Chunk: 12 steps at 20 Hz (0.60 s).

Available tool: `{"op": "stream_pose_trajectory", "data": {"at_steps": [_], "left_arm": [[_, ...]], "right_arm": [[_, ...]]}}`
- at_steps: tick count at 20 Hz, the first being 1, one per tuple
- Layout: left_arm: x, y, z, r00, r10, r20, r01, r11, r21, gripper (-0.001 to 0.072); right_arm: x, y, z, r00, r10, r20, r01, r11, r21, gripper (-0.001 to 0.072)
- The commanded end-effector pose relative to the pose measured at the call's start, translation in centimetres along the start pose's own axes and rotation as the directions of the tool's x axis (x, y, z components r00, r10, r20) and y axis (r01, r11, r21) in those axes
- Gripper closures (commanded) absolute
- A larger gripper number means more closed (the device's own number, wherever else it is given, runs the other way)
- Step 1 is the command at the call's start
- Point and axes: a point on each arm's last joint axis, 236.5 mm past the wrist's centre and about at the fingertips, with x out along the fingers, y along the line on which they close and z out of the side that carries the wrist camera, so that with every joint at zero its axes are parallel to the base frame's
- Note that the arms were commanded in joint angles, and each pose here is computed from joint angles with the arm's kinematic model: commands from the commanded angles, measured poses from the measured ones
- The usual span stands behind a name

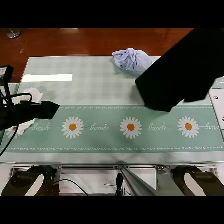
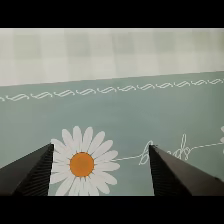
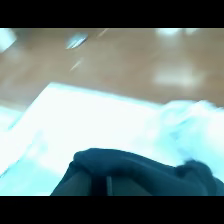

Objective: Fold the shirts.

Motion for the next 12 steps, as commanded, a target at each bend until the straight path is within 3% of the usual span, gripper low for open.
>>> {"op": "stream_pose_trajectory", "data": {"at_steps": [1, 7, 10, 11, 12], "left_arm": [[0.2, 0.1, 0.0, 1.0, 0.001, 0.0, -0.001, 1.0, -0.005, 0.0006], [0.3, 0.1, 0.2, 1.0, 0.001, 0.007, -0.001, 1.0, -0.005, 0.0006], [0.3, 0.1, 0.4, 1.0, 0.002, 0.014, -0.002, 1.0, -0.005, 0.0006], [0.3, 0.1, 0.4, 1.0, 0.002, 0.014, -0.002, 1.0, -0.005, 0.0006], [0.3, 0.1, 0.4, 1.0, 0.001, 0.014, -0.001, 1.0, -0.005, 0.0006]], "right_arm": [[5.5, 2.7, -6.4, 0.977, 0.092, -0.191, -0.091, 0.996, 0.014, 0.0686], [21.2, 8.5, -23.4, 0.832, 0.23, -0.506, -0.175, 0.973, 0.153, 0.0685], [27.5, 9.5, -30.0, 0.795, 0.266, -0.546, -0.119, 0.95, 0.29, 0.0683], [28.4, 9.6, -31.2, 0.78, 0.295, -0.552, -0.103, 0.93, 0.352, 0.048], [28.5, 9.5, -31.3, 0.763, 0.325, -0.558, -0.117, 0.92, 0.375, 0.0083]]}}
